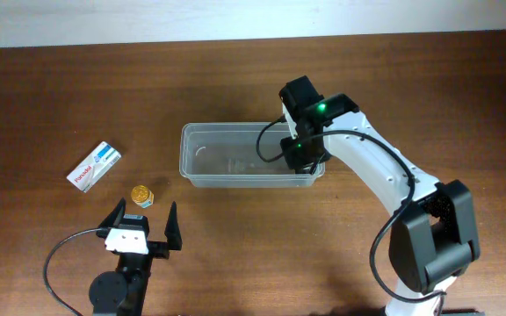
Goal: Pack container
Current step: 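Move the dark bottle into the container beside the spray bottle, then release the dark bottle and lift right gripper away to the right, then grasp the orange Redoxon tube with the right gripper, then carry the orange tube over and lower it into the container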
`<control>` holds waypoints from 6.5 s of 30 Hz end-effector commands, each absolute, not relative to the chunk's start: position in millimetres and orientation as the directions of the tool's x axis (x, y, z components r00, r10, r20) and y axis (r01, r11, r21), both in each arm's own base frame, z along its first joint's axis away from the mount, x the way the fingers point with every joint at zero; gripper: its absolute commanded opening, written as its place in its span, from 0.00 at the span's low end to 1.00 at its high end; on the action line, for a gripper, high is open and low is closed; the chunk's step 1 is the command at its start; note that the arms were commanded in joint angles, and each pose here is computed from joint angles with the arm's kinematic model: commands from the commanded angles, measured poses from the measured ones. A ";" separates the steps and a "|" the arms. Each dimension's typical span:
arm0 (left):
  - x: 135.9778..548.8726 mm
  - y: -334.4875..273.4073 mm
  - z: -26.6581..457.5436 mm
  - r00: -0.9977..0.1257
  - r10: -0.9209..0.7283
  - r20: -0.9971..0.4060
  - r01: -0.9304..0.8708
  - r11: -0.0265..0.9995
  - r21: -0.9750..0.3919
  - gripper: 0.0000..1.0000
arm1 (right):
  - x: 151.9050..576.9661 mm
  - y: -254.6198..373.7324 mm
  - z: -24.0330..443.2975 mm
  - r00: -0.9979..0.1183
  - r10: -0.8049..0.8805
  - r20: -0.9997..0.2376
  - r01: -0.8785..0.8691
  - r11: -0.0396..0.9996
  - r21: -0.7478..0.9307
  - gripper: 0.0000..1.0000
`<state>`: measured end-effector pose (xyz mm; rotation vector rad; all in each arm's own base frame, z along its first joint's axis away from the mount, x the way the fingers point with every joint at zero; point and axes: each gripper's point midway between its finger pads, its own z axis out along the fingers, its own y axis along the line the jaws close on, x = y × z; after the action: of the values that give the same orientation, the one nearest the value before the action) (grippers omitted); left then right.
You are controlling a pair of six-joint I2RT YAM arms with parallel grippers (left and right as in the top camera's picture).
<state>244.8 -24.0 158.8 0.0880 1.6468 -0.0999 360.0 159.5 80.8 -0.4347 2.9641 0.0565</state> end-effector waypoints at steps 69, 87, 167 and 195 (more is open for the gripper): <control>245.0 -23.5 157.0 -0.076 0.008 -0.997 0.114 0.993 0.000 0.99 | 350.1 61.1 285.3 -0.959 -0.064 -0.278 -0.069 0.998 0.010 0.63; 245.0 -23.5 156.9 -0.077 0.009 -0.997 0.114 0.993 0.000 0.99 | 353.3 -12.5 177.4 -0.990 0.109 -0.086 0.115 0.991 -0.070 0.63; 245.0 -23.5 157.0 -0.076 0.008 -0.997 0.114 0.993 0.000 1.00 | 336.6 85.7 284.9 -0.926 -0.116 -0.359 -0.137 0.990 0.034 0.23; 245.0 -23.5 157.0 -0.076 0.008 -0.997 0.114 0.993 0.000 0.99 | 369.5 210.5 219.9 -0.874 -0.342 -0.344 -0.373 0.928 0.024 0.24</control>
<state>244.8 -24.0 158.9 0.0880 1.6464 -0.0999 361.7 204.6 219.6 -0.5313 2.7753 0.1371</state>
